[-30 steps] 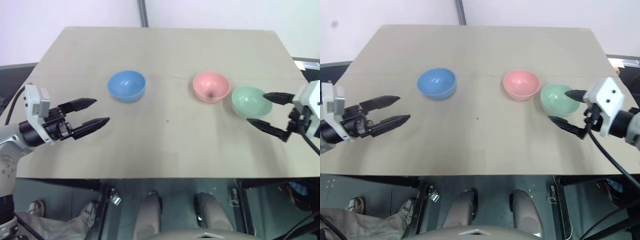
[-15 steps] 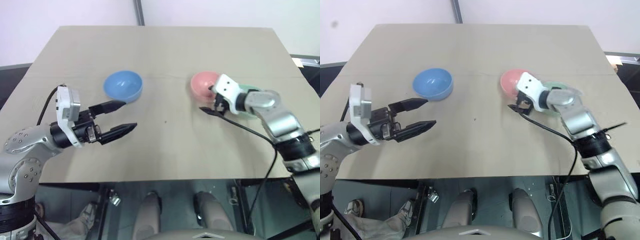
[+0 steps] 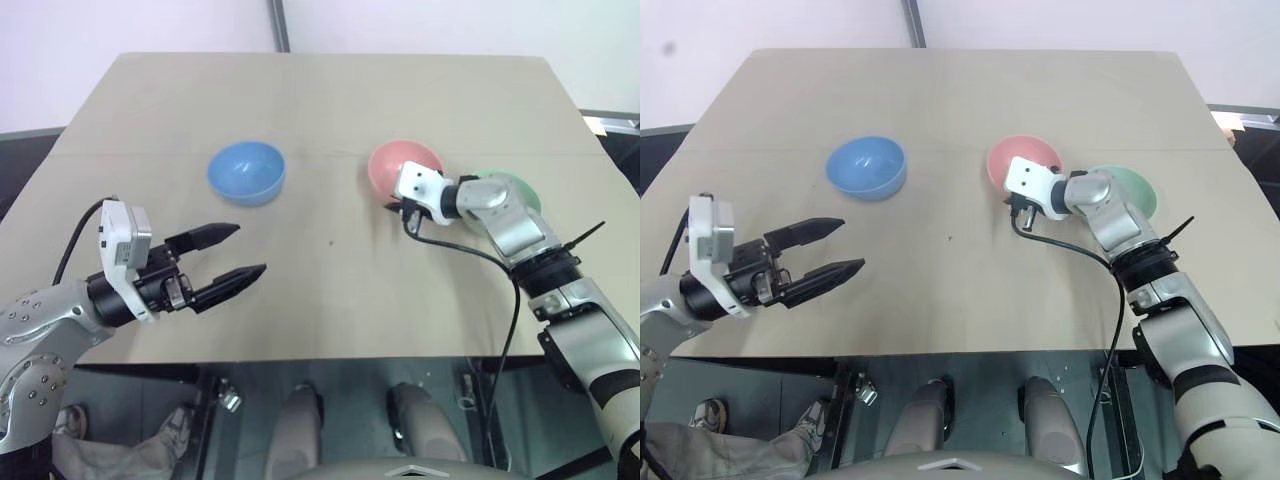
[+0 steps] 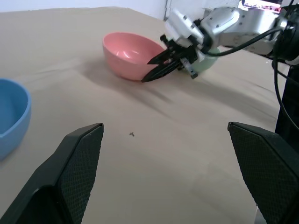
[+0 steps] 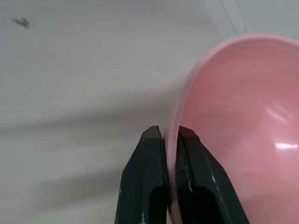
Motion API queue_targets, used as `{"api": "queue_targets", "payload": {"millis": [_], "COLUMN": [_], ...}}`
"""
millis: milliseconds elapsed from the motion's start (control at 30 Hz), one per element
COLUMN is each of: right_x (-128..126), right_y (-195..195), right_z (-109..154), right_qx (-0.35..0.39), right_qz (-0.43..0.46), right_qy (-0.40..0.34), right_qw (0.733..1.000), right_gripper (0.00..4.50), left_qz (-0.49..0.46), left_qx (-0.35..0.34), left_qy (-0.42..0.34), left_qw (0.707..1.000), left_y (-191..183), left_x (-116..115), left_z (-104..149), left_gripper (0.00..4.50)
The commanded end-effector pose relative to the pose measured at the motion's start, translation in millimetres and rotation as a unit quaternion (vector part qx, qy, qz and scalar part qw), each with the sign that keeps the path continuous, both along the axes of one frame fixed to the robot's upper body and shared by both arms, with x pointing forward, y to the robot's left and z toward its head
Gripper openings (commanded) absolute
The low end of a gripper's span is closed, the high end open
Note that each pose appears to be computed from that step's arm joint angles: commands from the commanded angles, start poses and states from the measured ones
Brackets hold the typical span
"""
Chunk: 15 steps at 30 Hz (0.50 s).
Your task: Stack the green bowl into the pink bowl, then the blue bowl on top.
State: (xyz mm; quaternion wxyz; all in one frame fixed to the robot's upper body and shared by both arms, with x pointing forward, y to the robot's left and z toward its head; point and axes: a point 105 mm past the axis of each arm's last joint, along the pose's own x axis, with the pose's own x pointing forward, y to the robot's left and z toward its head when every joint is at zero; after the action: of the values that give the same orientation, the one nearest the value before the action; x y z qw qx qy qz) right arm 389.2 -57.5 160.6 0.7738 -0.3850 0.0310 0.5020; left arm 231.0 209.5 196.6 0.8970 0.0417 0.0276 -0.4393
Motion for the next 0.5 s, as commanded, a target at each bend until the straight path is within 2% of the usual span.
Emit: {"api": "queue_targets", "payload": {"millis": [33, 100, 200, 333, 400, 500], "right_x": [-33.6, -50.2, -56.4, -20.8, -15.7, -23.3], "right_y": [32.3, 42.4, 44.8, 25.1, 20.9, 27.7], "right_z": [30.6, 33.4, 27.1, 31.3, 36.5, 42.0], "right_qx": [0.041, 0.056, 0.054, 0.045, 0.042, 0.050], "right_qz": [0.075, 0.093, 0.089, 0.009, 0.007, 0.039], "right_qy": [-0.032, -0.026, -0.026, -0.069, -0.076, -0.076], "right_qw": [0.996, 0.994, 0.994, 0.997, 0.996, 0.995], "right_gripper": [0.06, 0.06, 0.06, 0.06, 0.06, 0.06], "left_qz": [0.013, 0.015, 0.010, 0.004, 0.004, 0.006], "left_qx": [0.022, 0.023, 0.020, 0.020, 0.020, 0.020], "left_qy": [-0.024, -0.024, -0.026, -0.032, -0.033, -0.034], "left_qw": [0.999, 0.999, 0.999, 0.999, 0.999, 0.999], "left_y": [7.0, 8.8, 5.7, 3.2, 3.5, 4.3], "left_x": [-0.4, 1.1, 3.7, 7.0, 8.0, 8.6], "left_z": [6.4, 5.8, 5.4, 4.4, 5.1, 5.2], "left_gripper": [4.50, 4.50, 4.50, 4.50, 4.50, 4.50]}}
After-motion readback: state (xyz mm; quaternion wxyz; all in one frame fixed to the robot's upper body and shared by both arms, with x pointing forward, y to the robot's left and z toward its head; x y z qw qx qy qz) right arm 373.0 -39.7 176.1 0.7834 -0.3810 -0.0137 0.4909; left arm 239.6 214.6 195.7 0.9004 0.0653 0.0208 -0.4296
